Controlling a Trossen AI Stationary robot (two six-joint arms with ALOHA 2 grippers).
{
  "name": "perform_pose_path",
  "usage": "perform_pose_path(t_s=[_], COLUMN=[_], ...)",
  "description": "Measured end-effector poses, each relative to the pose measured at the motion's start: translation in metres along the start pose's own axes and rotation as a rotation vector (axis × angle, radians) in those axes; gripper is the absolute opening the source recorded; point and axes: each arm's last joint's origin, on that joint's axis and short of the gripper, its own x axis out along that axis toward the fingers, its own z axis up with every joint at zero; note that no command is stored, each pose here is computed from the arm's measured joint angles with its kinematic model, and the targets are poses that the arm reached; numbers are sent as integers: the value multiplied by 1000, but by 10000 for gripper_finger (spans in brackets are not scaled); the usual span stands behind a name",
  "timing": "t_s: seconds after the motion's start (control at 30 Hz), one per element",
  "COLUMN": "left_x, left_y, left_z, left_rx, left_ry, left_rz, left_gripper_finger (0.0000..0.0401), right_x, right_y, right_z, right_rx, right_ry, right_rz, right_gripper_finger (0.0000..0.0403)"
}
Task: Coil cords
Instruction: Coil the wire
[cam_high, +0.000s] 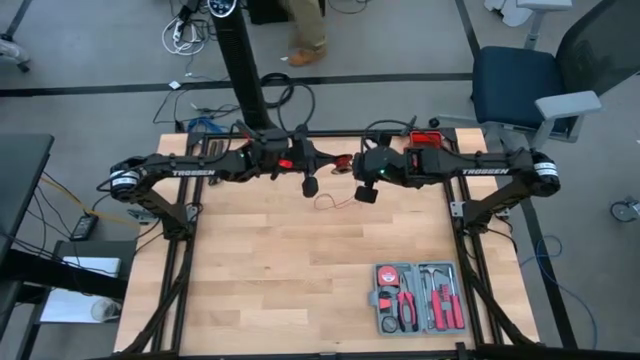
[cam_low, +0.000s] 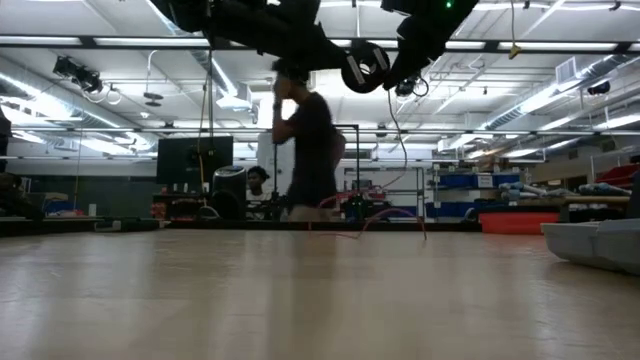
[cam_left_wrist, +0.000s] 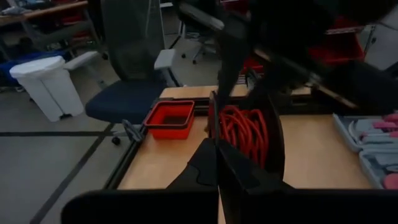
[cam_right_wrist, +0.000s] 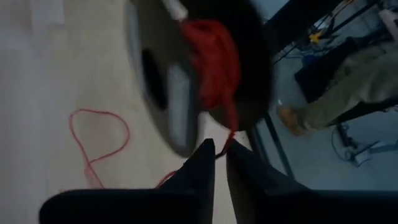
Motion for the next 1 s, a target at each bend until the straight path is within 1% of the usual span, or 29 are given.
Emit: perform_pose_path(t_s=[0.2,0.27,0.47,0.57,0.63,0.7,0.8,1.0], left_x=[0,0,0,-1,-1,-2,-4,-5], left_y=[0,0,0,0,0,0,3,13], left_z=[2,2,6,5,0,-6,-10,-11], left_rx=[-12,-22,-34,-49,-69,-88,-110,-193], left_ry=[-21,-21,-57,-97,-139,-171,-193,-208], left_rz=[5,5,0,3,6,12,46,89], left_gripper_finger=[0,0,0,0,0,0,0,0], right_x=[8,8,19,28,30,26,19,2], right_y=[12,13,25,35,42,47,56,70], right_z=[-14,-20,-57,-77,-85,-85,-82,-69], right_rx=[47,79,134,133,113,70,-45,-240], right_ry=[-9,-52,-113,-77,-69,-79,-92,-156], right_rz=[10,5,2,13,17,-12,-47,-24], right_gripper_finger=[57,59,57,60,61,61,60,62])
